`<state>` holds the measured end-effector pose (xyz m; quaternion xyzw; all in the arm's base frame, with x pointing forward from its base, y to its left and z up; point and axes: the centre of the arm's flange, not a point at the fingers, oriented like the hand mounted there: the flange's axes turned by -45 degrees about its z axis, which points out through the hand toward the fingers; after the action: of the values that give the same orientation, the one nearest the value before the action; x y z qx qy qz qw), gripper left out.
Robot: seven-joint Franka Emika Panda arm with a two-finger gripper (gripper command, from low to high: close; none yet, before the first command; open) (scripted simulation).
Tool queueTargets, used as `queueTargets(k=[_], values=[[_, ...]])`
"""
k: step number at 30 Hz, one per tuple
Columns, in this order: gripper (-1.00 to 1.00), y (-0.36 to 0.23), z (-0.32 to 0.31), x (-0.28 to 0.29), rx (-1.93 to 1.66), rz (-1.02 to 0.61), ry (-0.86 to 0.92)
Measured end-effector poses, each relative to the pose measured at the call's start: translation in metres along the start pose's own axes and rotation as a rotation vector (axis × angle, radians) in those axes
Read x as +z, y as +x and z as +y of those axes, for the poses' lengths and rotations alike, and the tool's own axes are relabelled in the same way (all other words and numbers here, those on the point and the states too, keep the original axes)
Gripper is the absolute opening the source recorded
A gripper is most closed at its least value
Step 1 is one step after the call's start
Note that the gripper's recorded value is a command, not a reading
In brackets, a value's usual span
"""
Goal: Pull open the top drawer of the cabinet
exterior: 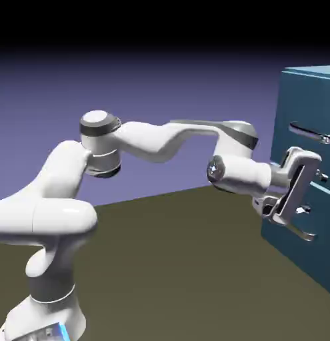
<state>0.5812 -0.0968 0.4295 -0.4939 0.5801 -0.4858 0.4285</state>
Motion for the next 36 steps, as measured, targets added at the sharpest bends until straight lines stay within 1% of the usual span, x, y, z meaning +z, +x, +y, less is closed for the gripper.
queueTargets(k=[3,4,5,10,11,13,19,35,36], values=[[0.0,-0.062,-0.038,-0.003,-0.026,-0.126,0.142],[0.0,-0.071,-0.043,-0.004,-0.029,-0.145,0.16],[0.0,-0.071,-0.043,-0.004,-0.029,-0.145,0.16],[0.0,-0.078,-0.051,0.041,-0.029,-0.145,0.16],[-1.0,-0.078,-0.051,0.045,-0.029,-0.145,0.16],[-1.0,-0.078,-0.051,0.045,-0.029,-0.145,0.16],[-1.0,-0.07,-0.043,-0.008,-0.029,-0.145,0.163],[-1.0,-0.044,-0.015,-0.181,-0.029,-0.145,0.163],[1.0,-0.043,-0.013,-0.191,-0.029,-0.145,0.163]])
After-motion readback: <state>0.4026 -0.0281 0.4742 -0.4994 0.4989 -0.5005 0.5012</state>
